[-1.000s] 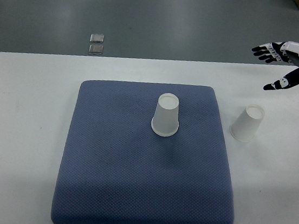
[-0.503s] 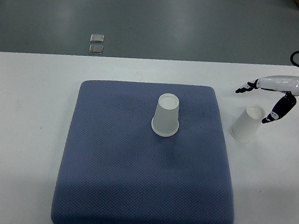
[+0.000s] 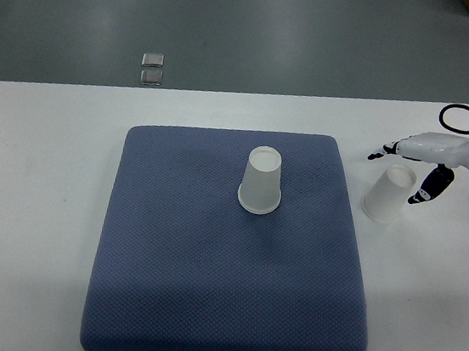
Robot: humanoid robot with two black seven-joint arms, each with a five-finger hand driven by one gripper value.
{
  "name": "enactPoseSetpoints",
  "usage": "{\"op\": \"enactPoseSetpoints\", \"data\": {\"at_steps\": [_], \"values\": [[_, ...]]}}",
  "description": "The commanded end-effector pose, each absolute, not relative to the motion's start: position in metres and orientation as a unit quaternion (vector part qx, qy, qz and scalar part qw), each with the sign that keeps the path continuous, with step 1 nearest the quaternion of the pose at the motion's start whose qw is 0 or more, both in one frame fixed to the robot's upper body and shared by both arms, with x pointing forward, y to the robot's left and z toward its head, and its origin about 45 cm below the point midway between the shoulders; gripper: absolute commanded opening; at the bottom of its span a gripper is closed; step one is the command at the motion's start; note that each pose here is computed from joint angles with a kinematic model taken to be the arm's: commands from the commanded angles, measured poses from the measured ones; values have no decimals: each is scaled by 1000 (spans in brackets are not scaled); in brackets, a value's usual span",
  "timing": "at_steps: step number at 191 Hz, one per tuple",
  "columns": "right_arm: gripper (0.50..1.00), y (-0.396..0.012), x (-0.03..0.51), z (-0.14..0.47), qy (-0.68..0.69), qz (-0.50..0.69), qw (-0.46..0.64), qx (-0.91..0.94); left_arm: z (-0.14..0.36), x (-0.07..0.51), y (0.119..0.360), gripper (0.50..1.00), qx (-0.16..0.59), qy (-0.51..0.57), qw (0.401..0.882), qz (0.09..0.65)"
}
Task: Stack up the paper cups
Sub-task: 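Close the right hand fingers around the upright white paper cup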
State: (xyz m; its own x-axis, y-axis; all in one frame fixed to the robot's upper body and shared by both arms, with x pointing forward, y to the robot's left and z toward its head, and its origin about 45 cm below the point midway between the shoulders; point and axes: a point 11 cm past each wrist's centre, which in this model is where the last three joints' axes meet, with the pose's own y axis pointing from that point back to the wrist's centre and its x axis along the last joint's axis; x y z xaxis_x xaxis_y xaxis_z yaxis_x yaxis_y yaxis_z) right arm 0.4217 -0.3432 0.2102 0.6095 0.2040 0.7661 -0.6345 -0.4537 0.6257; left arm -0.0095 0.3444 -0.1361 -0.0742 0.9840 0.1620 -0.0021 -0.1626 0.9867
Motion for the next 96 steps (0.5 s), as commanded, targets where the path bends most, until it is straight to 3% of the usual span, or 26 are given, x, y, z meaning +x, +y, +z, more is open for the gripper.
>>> {"op": "enactPoseSetpoints", "data": {"at_steps": [1,96], "values": [[909,-338,420,203,-141,415,500,747,-136,-9,344,1000,518,474,441,559],[876,-341,425,195,-153,420,503,739,-136,-9,344,1000,518,474,441,559]]}}
